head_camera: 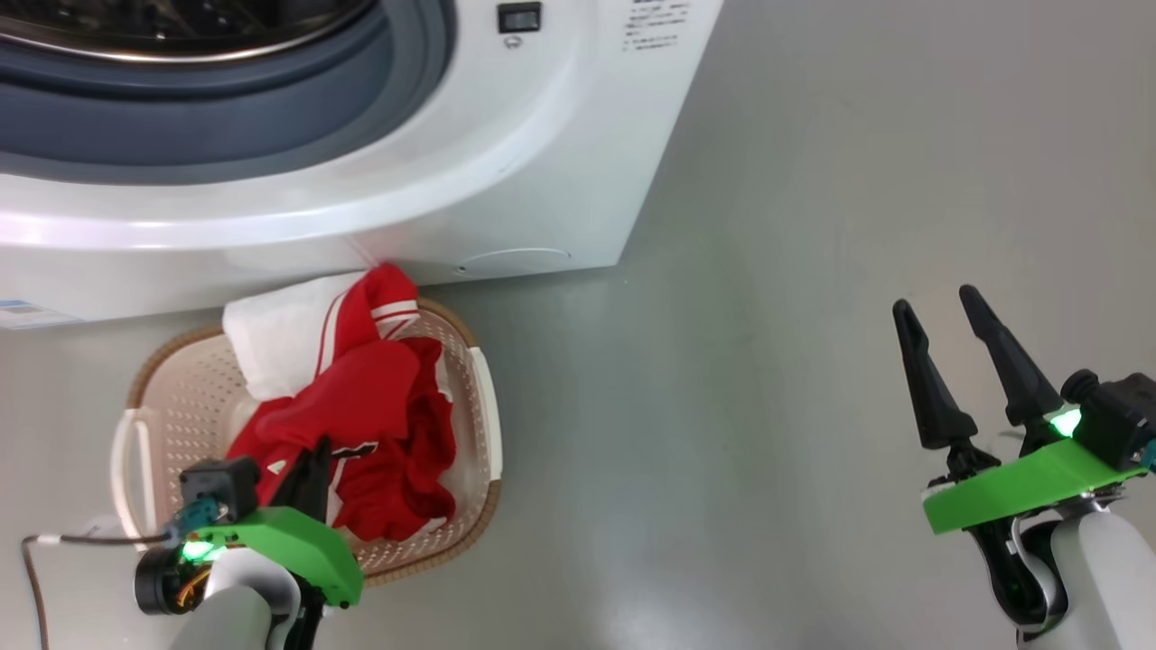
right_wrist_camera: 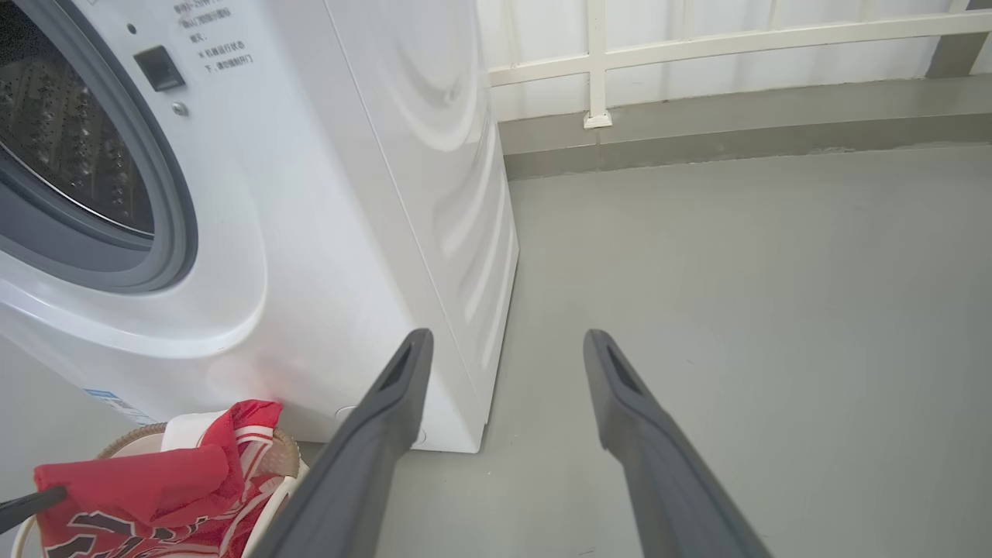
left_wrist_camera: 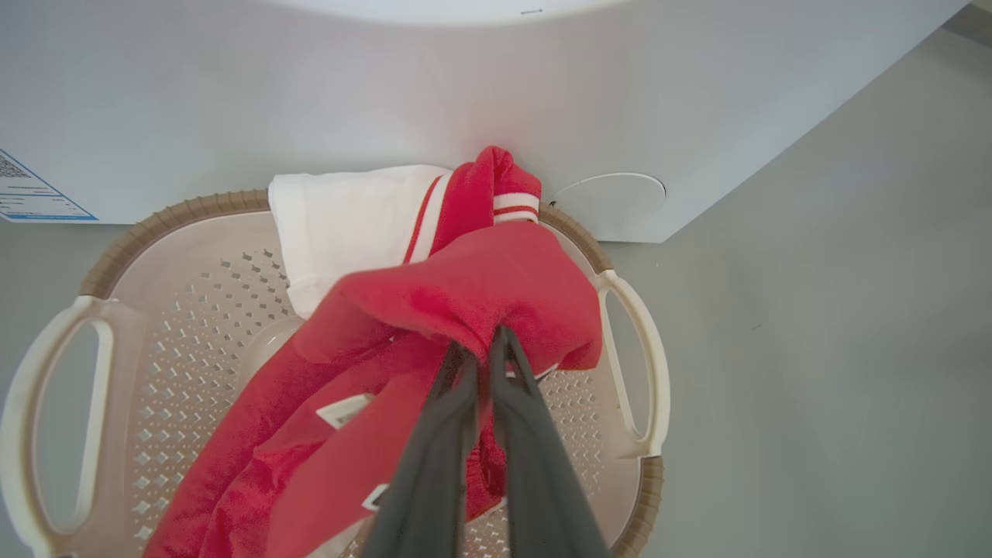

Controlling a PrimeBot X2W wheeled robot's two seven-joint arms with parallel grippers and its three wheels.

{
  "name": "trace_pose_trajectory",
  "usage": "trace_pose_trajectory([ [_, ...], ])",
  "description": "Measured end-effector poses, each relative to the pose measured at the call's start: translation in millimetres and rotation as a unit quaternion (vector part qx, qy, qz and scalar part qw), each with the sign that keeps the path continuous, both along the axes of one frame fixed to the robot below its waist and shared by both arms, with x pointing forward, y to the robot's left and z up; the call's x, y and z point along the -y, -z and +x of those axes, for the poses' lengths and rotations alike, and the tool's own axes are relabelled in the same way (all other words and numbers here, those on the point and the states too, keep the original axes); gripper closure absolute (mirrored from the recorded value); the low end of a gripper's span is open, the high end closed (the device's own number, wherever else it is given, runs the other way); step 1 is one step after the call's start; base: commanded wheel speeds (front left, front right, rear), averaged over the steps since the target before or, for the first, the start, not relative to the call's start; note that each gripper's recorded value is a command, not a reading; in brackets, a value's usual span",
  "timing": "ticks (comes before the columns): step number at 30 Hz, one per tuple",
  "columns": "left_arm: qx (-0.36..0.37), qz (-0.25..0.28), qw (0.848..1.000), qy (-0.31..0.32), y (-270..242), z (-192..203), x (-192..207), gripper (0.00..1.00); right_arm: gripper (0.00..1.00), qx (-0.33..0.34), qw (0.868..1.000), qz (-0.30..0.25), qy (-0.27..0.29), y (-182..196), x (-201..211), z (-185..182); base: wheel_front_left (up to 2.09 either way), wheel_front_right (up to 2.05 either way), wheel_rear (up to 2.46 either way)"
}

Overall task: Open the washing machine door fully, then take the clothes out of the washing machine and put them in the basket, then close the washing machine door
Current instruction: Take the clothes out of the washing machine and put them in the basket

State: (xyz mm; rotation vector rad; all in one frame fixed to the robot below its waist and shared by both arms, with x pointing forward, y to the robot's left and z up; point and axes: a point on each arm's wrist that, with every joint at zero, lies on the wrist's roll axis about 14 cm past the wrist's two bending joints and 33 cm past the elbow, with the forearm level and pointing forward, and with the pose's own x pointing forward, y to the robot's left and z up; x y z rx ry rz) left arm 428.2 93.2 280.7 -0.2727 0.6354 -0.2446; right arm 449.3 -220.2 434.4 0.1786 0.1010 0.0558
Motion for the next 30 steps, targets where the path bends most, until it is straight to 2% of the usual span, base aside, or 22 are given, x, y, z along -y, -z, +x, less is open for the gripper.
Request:
trace_pose_trajectory([
  [9, -0.089, 0.030, 0.995, 0.046, 46, -14, 9, 1.00, 0.00, -0.016, 1.000, -0.008, 0.010, 12, 9, 0, 0.00, 0.00, 0.00],
  [18, -0.132, 0.040, 0.988, 0.066, 73, -6, 13, 1.00, 0.00, -0.030, 0.999, -0.017, 0.014, 27, 16, 7, 0.00, 0.00, 0.00],
  [27, -0.191, 0.047, 0.977, 0.083, 100, -16, 14, 1.00, 0.00, -0.050, 0.998, -0.020, 0.013, 45, 17, 9, 0.00, 0.00, 0.00],
  [28, -0.196, 0.047, 0.976, 0.084, 102, -18, 14, 0.93, 0.00, -0.051, 0.998, -0.021, 0.013, 47, 17, 10, 0.00, 0.00, 0.00],
  [29, -0.199, 0.049, 0.975, 0.087, 104, -20, 14, 0.78, 0.00, -0.052, 0.998, -0.021, 0.012, 48, 16, 10, 0.00, 0.00, 0.00],
  [30, -0.201, 0.051, 0.974, 0.088, 105, -21, 13, 0.56, 0.00, -0.052, 0.998, -0.022, 0.011, 48, 16, 11, 0.00, 0.00, 0.00],
])
